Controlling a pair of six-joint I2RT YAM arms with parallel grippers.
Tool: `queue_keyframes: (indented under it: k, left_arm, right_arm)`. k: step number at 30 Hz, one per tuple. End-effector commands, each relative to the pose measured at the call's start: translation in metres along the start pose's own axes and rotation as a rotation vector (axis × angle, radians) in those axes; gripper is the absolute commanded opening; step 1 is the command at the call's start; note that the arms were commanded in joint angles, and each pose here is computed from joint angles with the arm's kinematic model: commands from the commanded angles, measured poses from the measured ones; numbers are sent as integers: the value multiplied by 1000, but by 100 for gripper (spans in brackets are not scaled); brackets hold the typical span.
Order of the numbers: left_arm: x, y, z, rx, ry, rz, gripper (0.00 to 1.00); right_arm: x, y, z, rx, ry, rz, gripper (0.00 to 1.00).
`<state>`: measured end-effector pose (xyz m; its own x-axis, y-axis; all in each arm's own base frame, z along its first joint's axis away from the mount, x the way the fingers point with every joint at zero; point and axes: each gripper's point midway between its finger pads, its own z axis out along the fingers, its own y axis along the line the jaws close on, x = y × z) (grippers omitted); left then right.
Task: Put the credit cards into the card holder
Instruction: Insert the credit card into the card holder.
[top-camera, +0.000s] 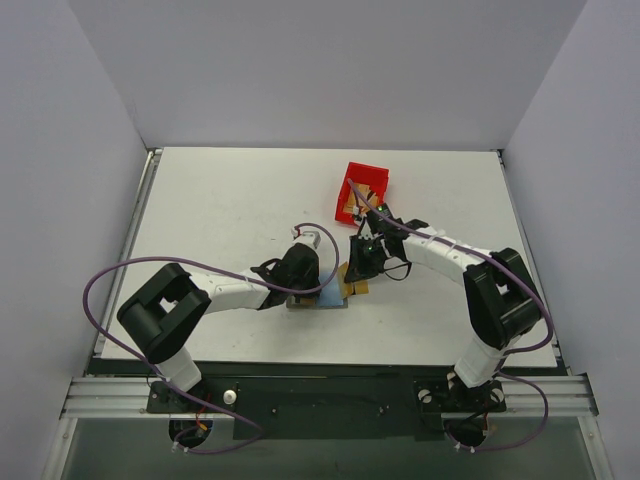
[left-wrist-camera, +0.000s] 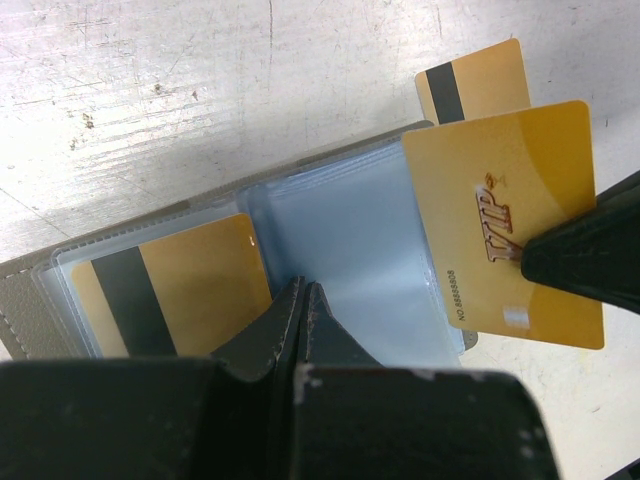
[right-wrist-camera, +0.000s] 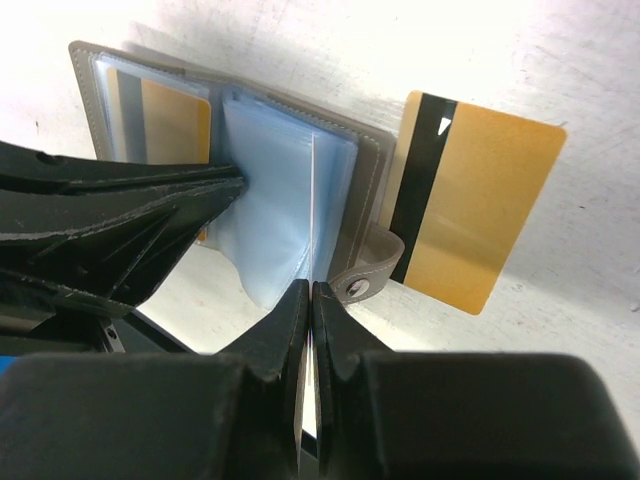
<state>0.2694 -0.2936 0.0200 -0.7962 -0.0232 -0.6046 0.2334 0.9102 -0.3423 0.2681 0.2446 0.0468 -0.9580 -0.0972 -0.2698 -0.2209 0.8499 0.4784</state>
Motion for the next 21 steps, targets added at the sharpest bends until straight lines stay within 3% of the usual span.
queue_keyframes:
  k: [1, 21]
  left_arm:
    - [54, 52, -1, -176, 183, 40, 0]
    - [53, 52, 0, -175, 182, 39, 0]
  right_arm:
    - [-8, -1, -8, 21, -30, 41, 0]
    - [-3, 12, 6, -72, 39, 76, 0]
